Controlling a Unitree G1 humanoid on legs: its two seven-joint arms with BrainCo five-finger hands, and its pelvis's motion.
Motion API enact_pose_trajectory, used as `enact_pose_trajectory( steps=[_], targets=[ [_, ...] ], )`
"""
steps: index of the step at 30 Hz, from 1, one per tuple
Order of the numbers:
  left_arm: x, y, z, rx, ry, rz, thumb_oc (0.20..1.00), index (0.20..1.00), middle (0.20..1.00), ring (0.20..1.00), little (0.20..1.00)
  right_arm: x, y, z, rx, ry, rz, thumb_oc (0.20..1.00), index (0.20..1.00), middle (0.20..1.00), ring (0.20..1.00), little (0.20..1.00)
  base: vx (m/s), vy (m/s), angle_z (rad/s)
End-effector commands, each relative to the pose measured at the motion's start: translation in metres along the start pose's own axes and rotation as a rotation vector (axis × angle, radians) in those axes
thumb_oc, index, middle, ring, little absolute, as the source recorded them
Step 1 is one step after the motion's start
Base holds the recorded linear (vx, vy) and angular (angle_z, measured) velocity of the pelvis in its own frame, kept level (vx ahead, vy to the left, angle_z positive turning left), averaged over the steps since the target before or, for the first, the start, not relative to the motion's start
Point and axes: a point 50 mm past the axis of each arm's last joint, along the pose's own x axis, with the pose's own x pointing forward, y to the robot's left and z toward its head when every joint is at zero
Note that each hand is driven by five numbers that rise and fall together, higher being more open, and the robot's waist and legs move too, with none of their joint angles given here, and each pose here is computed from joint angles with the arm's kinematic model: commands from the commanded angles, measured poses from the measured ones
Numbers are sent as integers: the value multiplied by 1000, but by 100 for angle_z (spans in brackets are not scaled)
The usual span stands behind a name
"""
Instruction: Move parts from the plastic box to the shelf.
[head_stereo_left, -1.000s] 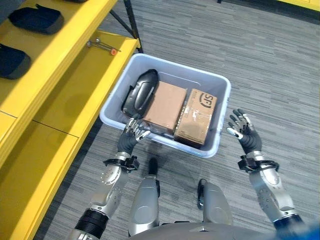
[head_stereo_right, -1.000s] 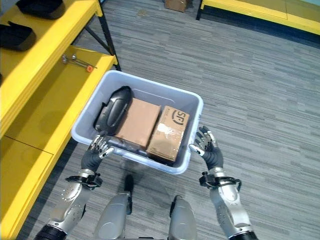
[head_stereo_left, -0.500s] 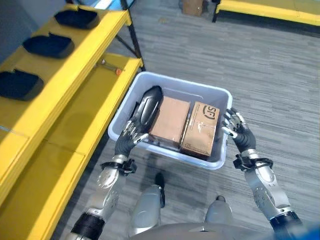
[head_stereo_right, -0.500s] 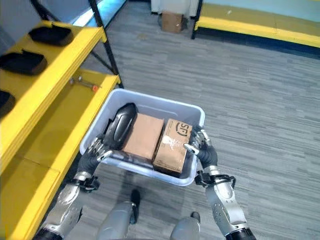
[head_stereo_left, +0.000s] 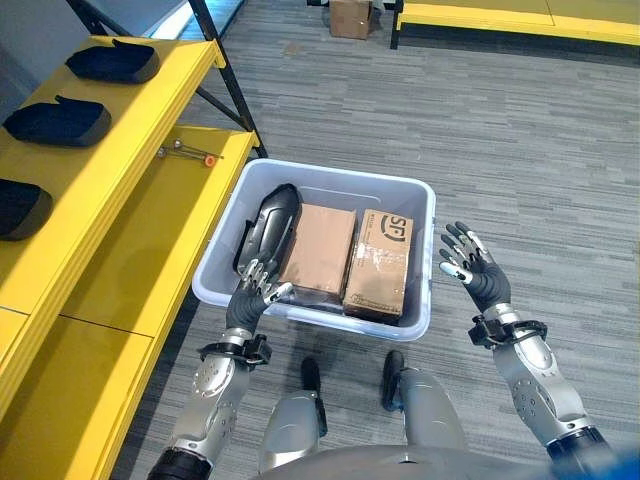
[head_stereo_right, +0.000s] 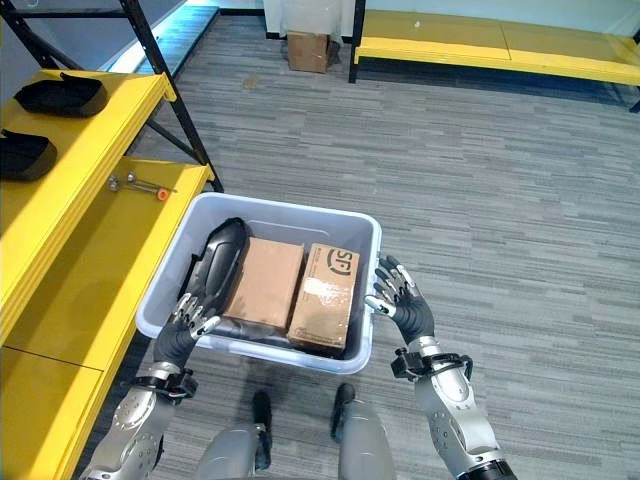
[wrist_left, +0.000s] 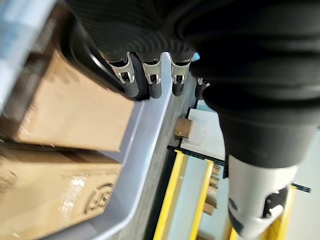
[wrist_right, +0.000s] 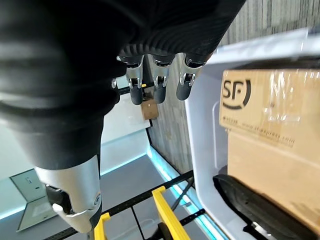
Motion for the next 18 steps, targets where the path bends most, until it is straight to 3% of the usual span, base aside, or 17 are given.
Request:
enact_pose_trajectory(
  steps=[1,8,18],
  targets=[
    [5,-4,34,-14,-170,-27,1000,1000,1000,1000,1000,13,8,28,25,-159,29,1000,1000,1000,1000,1000,95,223,-16],
    [11,-10,44,20,-204,-69,1000,1000,1000,1000,1000,11,0,32,63,-202,-57,1000,1000,1000,1000,1000,91,336,-5],
    [11,4,67,120,-278,-40,1000,1000,1000,1000,1000,3,-5,33,75,-217,-96,1000,1000,1000,1000,1000,52,169,-6]
  ],
)
